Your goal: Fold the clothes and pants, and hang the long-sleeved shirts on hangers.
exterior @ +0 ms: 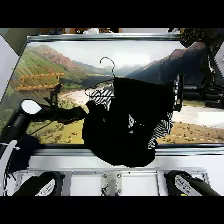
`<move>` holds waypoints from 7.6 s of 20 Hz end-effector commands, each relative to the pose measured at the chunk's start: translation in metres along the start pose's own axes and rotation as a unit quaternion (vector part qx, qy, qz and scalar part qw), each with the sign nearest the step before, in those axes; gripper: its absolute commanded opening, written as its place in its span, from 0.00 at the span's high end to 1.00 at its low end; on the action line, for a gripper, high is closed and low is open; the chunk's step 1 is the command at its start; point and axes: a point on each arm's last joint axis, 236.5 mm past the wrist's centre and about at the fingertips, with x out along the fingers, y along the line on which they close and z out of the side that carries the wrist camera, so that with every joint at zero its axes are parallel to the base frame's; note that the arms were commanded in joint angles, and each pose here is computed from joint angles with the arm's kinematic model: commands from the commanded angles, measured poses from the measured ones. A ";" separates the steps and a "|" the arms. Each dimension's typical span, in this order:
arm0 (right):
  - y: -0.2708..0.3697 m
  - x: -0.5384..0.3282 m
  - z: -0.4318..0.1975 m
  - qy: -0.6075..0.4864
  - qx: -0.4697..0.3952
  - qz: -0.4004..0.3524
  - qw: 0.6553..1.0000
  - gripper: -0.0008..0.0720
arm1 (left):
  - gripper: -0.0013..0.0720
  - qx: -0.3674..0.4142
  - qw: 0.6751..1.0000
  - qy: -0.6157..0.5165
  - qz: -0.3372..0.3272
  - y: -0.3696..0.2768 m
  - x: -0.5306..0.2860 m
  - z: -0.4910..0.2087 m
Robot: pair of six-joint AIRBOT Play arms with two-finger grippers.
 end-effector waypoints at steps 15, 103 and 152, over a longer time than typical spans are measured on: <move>-0.001 0.000 0.000 0.000 0.040 -0.001 0.999 0.98 | 0.09 -0.038 0.986 -0.144 -0.077 -0.091 0.031 0.036; 0.041 0.037 0.108 -0.090 0.110 -0.059 0.988 0.98 | 0.96 0.213 0.954 -0.206 -0.045 -0.176 -0.173 0.094; -0.003 -0.499 0.144 -0.101 -0.107 -0.898 0.415 0.98 | 0.96 0.230 0.950 -0.205 -0.045 -0.180 -0.158 0.100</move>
